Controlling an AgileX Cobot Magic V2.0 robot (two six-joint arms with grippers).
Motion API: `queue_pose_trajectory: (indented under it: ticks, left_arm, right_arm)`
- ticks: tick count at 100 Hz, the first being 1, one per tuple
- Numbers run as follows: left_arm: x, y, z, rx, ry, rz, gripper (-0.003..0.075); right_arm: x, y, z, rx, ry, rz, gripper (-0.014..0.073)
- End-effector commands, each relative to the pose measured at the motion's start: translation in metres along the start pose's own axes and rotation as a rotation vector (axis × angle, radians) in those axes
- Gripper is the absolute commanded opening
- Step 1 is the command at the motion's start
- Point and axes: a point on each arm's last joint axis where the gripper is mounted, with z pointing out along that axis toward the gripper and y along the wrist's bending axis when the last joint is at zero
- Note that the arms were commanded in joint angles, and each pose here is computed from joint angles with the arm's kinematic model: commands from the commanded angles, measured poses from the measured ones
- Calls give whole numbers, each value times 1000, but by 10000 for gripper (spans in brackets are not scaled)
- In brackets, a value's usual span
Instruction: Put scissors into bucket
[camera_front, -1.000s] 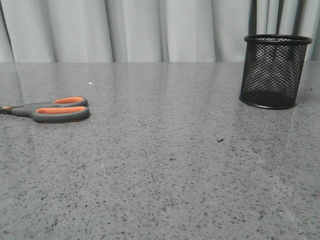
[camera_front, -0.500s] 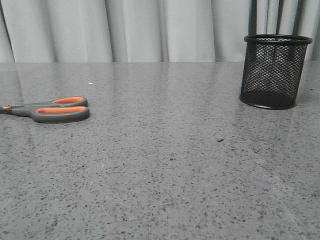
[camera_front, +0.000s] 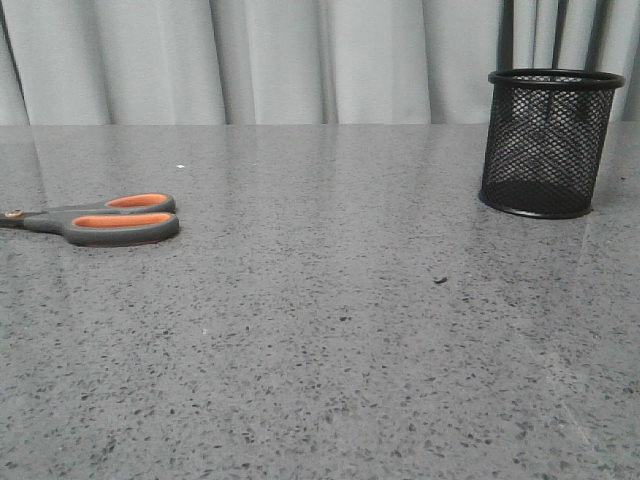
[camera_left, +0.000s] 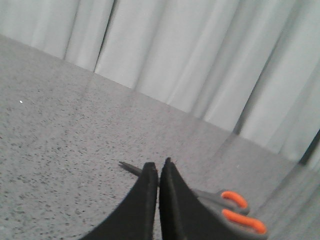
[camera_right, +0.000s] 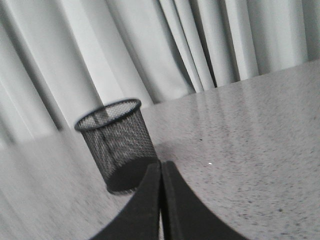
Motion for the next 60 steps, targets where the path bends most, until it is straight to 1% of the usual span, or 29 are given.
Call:
queue_pose_trajectory:
  ticks: [1,10,18,24,29,35,51,60]
  left_arm:
    - [-7,1,-2,14,-111,-188,-20]
    - [-16,-4,-4,33,-133,-236,-20]
    - [-29,-14,-7,67,-137,-233,-21]
    - [-42,-25,-10,94,-133,-194,-21]
    - [-52,-33,-12,107,-115,-137,-21]
    - [-66,-44,-13,106,-69,-32,-21]
    - [-104,-67,-5,43,87,290,-21]
    - [-120,-78,9,36,183,389,-20]
  right_arm:
    - [-4,-5,-2,27,-111,137,-69]
    - [-10,-3,-2,23,-129,170,-68]
    - [-18,2,-3,0,-123,171,-58]
    - [-29,8,-4,-29,-98,170,-48]
    - [-37,14,-4,-52,-62,163,-48]
    - [-48,23,-3,-79,0,155,-48]
    - [-69,40,11,-108,250,80,-48]
    - [-82,47,24,-107,388,34,-48]
